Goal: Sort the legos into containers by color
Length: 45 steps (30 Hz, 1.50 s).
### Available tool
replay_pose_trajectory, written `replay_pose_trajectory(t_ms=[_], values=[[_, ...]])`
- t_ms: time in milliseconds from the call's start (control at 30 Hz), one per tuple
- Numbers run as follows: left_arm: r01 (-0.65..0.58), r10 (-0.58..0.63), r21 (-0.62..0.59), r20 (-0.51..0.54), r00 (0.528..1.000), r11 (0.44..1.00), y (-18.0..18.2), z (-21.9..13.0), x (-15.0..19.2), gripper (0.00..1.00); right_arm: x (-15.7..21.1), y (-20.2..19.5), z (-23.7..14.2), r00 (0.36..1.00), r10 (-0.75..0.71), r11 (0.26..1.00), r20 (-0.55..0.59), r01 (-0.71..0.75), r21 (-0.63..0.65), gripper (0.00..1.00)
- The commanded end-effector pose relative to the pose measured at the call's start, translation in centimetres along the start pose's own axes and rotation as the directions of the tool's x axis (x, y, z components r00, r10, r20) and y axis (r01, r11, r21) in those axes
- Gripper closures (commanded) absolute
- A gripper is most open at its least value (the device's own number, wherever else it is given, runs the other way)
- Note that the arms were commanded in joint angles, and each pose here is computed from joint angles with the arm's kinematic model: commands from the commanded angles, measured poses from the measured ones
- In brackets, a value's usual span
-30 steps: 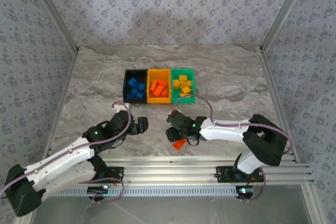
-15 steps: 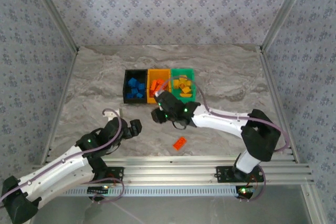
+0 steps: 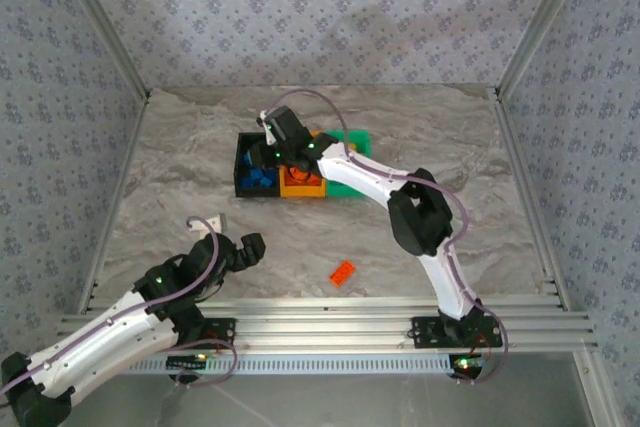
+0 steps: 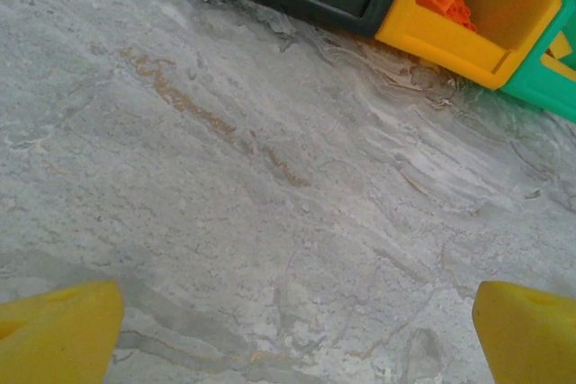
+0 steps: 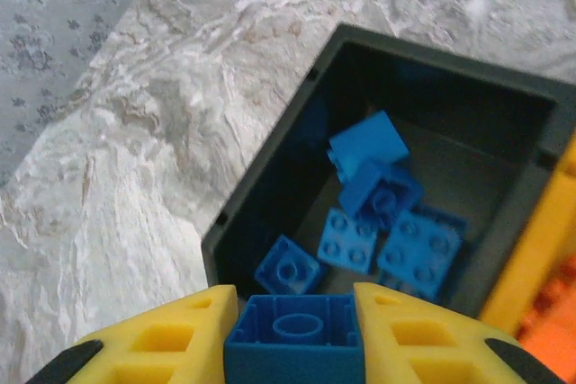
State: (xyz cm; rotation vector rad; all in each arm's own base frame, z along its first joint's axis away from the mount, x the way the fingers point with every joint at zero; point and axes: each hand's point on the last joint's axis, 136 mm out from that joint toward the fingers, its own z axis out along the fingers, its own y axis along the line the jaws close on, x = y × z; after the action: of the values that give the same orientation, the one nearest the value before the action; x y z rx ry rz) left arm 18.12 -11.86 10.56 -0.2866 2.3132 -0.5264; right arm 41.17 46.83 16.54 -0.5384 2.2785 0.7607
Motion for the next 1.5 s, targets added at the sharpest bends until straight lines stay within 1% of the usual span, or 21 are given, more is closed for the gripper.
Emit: replay_pose_trajectory(t_ms=[0,67,133,267,400,533,600,700,767,800,867,967,1067,1200,1300,1367,1467], values=[[-0.002,0.002,0.004,-0.018,1.0,1.0,0.0,0.0,0.5,0.01,-0.7,0.6,0.7,0.999,0.024,0.999,-0.033,-0.026,-0.036,0.53],[-0.008,0.008,0.011,-0.016,1.0,1.0,-0.2,-0.2,0.3,0.01,-1.5,0.6,0.6,0.999,0.035,0.998,-0.017,-0.036,-0.042,0.35],[-0.015,0.015,0.019,-0.014,1.0,1.0,-0.4,-0.2,0.2,0.01,-2.4,0.8,-0.4,0.999,0.037,0.998,0.01,-0.037,-0.05,0.31],[-0.046,0.047,0.066,-0.026,0.999,0.997,-2.0,-0.2,0.1,0.01,-3.7,0.1,-3.9,0.995,0.046,0.999,0.083,-0.044,-0.023,0.28],[-0.124,0.13,0.107,-0.052,0.99,0.987,-4.4,0.3,0.1,0.0,-3.8,-1.5,-8.8,0.98,0.099,0.995,0.171,-0.102,0.012,0.28],[-0.259,0.276,0.167,-0.085,0.957,0.951,-8.4,1.2,0.9,0.01,-1.6,-4.5,-13.6,0.962,0.17,0.98,0.213,-0.188,0.066,0.27],[-0.336,0.364,0.205,-0.114,0.925,0.919,-10.5,1.9,2.1,0.01,0.2,-6.1,-15.6,0.957,0.194,0.97,0.218,-0.22,0.104,0.26],[-0.444,0.498,0.278,-0.165,0.851,0.852,-13.7,2.7,4.5,0.0,4.1,-8.7,-18.2,0.952,0.229,0.95,0.203,-0.264,0.169,0.25],[-0.518,0.59,0.315,-0.208,0.78,0.795,-15.2,3.2,6.6,0.01,6.3,-10.0,-19.9,0.948,0.246,0.938,0.202,-0.285,0.195,0.25],[-0.543,0.621,0.328,-0.217,0.753,0.773,-15.9,3.3,7.3,0.01,7.0,-10.4,-20.7,0.947,0.249,0.935,0.205,-0.29,0.205,0.25],[-0.6,0.691,0.358,-0.235,0.683,0.715,-16.9,3.5,9.3,0.01,9.3,-11.5,-22.0,0.945,0.26,0.925,0.201,-0.303,0.23,0.25],[-0.643,0.749,0.393,-0.253,0.612,0.658,-17.9,4.0,11.5,0.03,11.7,-12.7,-24.0,0.937,0.279,0.91,0.211,-0.328,0.254,0.24],[-0.672,0.782,0.404,-0.271,0.561,0.621,-18.7,4.7,13.0,0.06,13.1,-13.5,-25.8,0.923,0.304,0.895,0.237,-0.362,0.26,0.23],[-0.704,0.808,0.396,-0.291,0.512,0.589,-19.2,6.2,14.0,0.1,14.0,-13.9,-27.4,0.903,0.333,0.881,0.272,-0.4,0.251,0.23],[-0.716,0.822,0.406,-0.314,0.475,0.568,-19.6,7.0,14.9,0.16,14.3,-14.1,-28.3,0.897,0.339,0.873,0.285,-0.413,0.261,0.23],[-0.718,0.825,0.412,-0.338,0.452,0.562,-19.5,7.5,15.7,0.22,14.5,-14.1,-28.7,0.896,0.34,0.873,0.286,-0.414,0.259,0.23],[-0.728,0.824,0.401,-0.376,0.423,0.557,-18.7,8.2,16.5,0.28,14.3,-14.0,-29.3,0.894,0.337,0.876,0.297,-0.413,0.25,0.23]])
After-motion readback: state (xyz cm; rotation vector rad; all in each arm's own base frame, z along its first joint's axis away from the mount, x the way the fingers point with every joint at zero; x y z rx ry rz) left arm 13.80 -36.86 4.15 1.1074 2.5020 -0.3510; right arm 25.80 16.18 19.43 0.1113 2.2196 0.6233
